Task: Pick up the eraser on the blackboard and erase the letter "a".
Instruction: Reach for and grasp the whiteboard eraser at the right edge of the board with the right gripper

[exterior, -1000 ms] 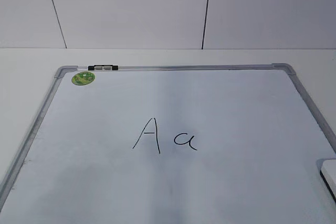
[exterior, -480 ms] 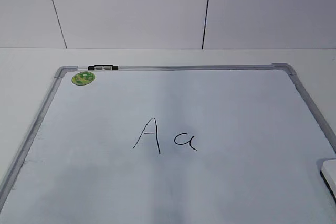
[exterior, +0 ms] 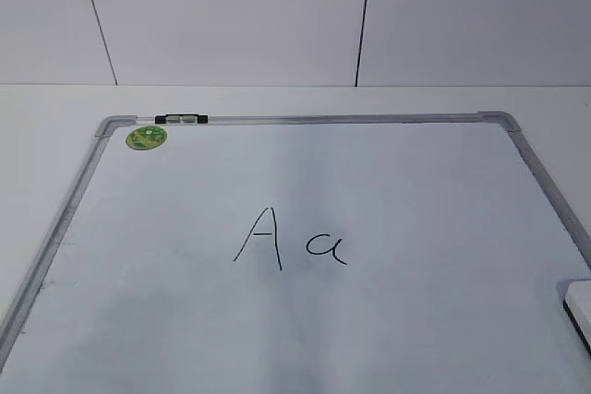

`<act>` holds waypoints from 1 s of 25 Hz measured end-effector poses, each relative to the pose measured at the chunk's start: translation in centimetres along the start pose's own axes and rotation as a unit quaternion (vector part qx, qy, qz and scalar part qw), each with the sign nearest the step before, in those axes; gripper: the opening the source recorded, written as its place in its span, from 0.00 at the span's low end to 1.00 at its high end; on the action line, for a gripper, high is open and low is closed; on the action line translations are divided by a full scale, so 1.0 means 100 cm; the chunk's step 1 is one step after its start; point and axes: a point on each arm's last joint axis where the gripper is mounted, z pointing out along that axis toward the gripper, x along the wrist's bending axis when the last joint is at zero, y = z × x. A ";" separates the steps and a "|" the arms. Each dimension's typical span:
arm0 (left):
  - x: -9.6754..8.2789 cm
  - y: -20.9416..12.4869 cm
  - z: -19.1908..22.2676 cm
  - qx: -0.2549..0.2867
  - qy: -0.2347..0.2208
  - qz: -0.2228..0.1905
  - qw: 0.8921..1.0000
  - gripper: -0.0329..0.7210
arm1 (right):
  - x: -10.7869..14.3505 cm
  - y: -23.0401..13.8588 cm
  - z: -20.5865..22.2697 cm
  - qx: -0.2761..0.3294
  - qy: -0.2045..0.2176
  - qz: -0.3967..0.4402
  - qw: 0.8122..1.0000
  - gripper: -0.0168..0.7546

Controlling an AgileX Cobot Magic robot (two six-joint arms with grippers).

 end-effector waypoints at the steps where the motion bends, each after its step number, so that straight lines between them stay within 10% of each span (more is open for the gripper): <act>1: 0.000 0.000 0.000 0.000 0.000 0.000 1.000 0.35 | 0.000 0.002 0.003 0.013 0.001 0.001 1.000 0.75; 25: -0.001 0.000 0.000 0.000 -0.003 -0.002 1.000 0.35 | 0.002 0.042 0.058 0.124 0.041 0.047 0.990 0.75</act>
